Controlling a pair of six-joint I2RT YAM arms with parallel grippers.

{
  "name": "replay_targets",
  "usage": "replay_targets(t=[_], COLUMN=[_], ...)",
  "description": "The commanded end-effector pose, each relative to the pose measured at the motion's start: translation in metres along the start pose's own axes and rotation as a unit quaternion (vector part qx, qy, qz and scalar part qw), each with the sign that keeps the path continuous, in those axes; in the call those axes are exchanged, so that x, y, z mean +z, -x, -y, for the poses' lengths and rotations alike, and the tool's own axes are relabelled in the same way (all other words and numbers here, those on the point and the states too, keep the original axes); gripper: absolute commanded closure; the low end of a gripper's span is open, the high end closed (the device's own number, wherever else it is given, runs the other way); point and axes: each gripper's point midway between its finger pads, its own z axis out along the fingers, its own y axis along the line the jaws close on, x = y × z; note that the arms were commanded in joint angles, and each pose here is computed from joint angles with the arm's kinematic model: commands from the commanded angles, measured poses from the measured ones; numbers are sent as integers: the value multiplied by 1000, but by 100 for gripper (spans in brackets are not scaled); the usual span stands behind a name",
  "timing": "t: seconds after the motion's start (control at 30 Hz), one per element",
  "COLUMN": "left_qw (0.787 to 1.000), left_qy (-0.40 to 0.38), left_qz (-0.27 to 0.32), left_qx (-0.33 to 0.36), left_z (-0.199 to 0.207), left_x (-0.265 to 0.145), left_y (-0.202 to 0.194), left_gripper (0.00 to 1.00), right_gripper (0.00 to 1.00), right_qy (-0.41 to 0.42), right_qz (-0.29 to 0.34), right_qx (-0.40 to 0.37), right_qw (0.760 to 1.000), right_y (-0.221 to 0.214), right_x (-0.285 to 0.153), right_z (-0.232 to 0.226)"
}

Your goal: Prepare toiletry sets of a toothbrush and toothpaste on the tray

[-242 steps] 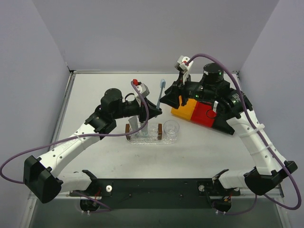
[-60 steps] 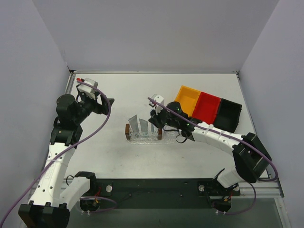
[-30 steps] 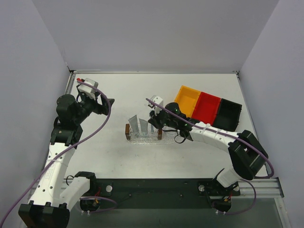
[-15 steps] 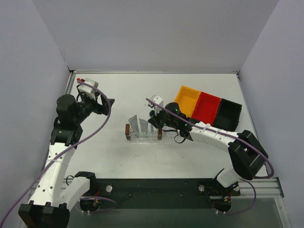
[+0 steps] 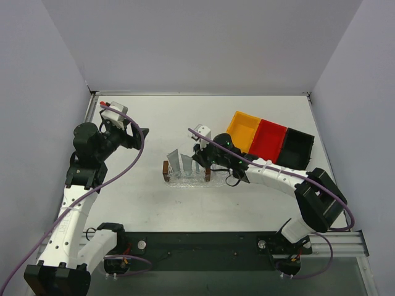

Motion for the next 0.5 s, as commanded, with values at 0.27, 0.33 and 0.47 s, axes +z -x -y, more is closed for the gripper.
replay_targets(t=[0.27, 0.33, 0.47], left_qw=[1000, 999, 999], left_qy=[-6, -9, -6], left_qz=[28, 29, 29], left_qx=[11, 11, 12], left_z=[1, 2, 1], left_x=[-1, -1, -2], left_y=[15, 16, 16], left_gripper=[14, 14, 14], right_gripper=[92, 90, 85], right_qy=[2, 0, -2], right_qz=[17, 17, 16], right_qx=[-3, -2, -2], right_qw=[1000, 1000, 1000], right_y=[10, 11, 11], right_x=[2, 1, 1], right_z=[-3, -2, -2])
